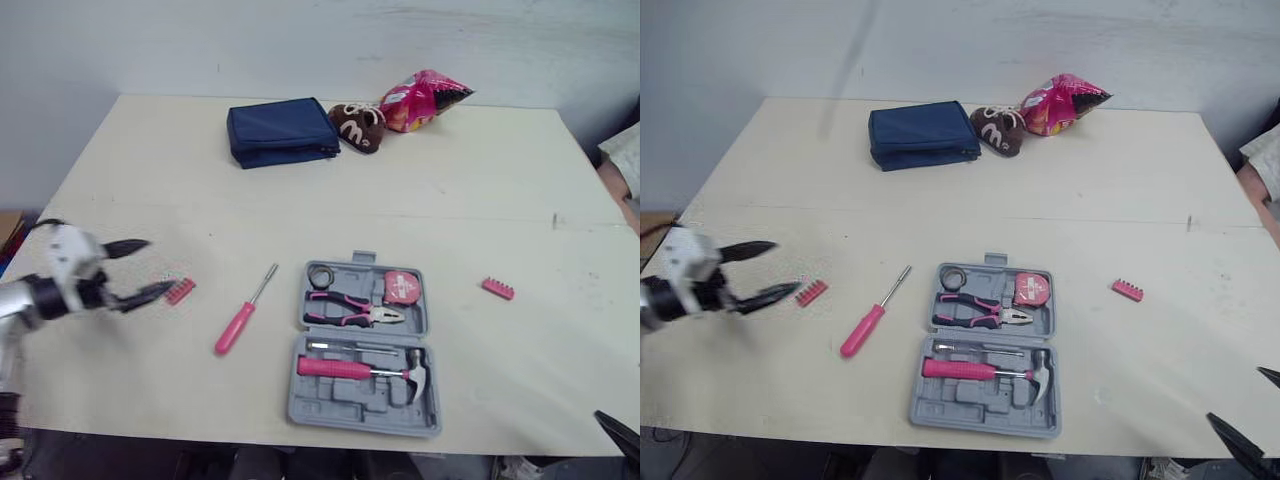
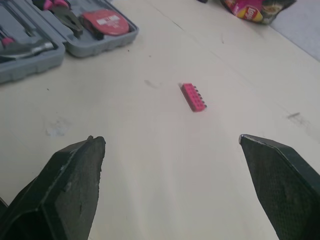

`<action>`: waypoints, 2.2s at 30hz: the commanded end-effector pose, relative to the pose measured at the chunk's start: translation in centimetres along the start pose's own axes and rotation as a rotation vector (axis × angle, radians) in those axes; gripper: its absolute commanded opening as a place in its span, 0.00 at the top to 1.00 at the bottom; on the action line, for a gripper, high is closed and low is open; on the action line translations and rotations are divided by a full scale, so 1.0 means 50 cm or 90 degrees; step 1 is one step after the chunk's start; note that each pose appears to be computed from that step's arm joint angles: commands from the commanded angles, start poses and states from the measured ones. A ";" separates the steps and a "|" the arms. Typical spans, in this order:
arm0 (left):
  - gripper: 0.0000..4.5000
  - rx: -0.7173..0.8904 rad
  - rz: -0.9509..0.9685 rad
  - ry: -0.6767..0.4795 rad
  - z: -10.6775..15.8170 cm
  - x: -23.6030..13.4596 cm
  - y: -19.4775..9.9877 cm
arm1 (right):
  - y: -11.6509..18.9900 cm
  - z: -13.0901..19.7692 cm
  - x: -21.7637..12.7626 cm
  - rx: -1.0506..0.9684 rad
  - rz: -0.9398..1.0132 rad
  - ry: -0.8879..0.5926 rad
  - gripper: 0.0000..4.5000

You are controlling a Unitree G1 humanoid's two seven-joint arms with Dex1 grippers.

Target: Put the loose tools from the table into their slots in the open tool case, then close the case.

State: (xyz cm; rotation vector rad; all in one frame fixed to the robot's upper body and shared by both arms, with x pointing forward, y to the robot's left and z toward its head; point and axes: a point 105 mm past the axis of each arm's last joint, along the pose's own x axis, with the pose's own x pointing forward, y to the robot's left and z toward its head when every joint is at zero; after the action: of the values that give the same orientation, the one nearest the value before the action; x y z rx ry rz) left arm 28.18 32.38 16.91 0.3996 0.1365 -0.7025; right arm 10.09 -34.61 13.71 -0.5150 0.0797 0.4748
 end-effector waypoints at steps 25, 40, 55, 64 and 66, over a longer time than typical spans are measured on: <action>0.01 -0.085 0.175 0.053 -0.069 -0.161 0.034 | -0.011 -0.008 0.018 0.008 -0.014 -0.051 0.00; 0.01 -0.192 0.047 0.117 -0.112 0.046 -0.047 | 0.135 0.221 0.225 0.028 0.209 -0.359 0.00; 0.01 -0.190 0.032 0.177 -0.170 0.100 -0.055 | 0.163 0.228 0.239 0.001 0.233 -0.383 0.00; 0.61 -0.194 0.006 0.154 -0.177 0.126 -0.073 | 0.157 0.187 0.226 0.004 0.213 -0.360 0.00; 0.81 -0.200 0.004 0.148 -0.177 0.131 -0.075 | 0.157 0.183 0.225 0.005 0.213 -0.358 0.00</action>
State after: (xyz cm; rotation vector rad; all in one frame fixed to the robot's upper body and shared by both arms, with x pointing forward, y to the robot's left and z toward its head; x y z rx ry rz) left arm 31.76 29.93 8.75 0.2118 0.3601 -0.5839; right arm 16.42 -19.19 15.42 -0.3241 -0.3481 0.9417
